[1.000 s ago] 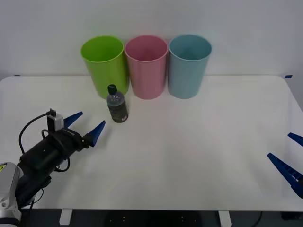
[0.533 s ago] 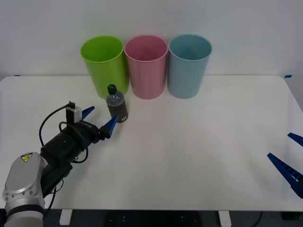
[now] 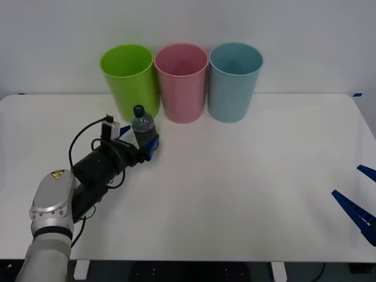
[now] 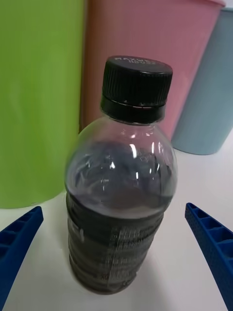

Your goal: Grasp the object on the table and drop it into the matching bin: aluminum can to the light blue bin, PET bottle to the pink bin.

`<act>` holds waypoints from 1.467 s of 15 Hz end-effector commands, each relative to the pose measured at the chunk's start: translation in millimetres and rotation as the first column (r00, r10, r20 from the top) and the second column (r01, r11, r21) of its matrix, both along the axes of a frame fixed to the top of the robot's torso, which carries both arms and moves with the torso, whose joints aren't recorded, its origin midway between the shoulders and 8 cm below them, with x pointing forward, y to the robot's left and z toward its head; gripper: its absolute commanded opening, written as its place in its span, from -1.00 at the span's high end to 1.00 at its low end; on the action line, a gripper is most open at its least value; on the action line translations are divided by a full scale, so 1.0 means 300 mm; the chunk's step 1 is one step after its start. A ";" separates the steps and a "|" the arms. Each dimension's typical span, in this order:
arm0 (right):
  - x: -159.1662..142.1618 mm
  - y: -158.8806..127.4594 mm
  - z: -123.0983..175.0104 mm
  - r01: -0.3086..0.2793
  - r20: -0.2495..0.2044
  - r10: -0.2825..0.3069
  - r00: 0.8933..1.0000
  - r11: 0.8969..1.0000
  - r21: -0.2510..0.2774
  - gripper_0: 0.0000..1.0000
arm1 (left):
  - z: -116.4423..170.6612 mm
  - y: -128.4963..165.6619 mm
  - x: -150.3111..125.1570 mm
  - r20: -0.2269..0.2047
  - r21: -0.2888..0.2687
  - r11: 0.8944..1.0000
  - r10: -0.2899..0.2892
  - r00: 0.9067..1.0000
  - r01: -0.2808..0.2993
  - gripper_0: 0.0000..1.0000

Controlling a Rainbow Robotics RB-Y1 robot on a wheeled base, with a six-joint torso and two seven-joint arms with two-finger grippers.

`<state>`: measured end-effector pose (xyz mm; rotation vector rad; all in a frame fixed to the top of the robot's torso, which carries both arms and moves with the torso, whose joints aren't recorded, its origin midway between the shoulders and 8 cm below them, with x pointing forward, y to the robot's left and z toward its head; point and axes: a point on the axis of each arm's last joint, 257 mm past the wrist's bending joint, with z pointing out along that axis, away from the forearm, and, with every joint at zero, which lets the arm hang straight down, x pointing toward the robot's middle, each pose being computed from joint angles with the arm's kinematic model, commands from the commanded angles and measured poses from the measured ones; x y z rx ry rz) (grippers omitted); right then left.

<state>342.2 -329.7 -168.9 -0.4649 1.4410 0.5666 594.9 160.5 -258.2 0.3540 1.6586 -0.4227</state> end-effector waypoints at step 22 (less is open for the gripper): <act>0.000 0.000 0.000 0.000 0.000 0.000 1.000 1.000 0.000 -1.00 | 0.025 -0.025 0.043 0.009 -0.004 1.000 -0.004 1.000 0.004 1.00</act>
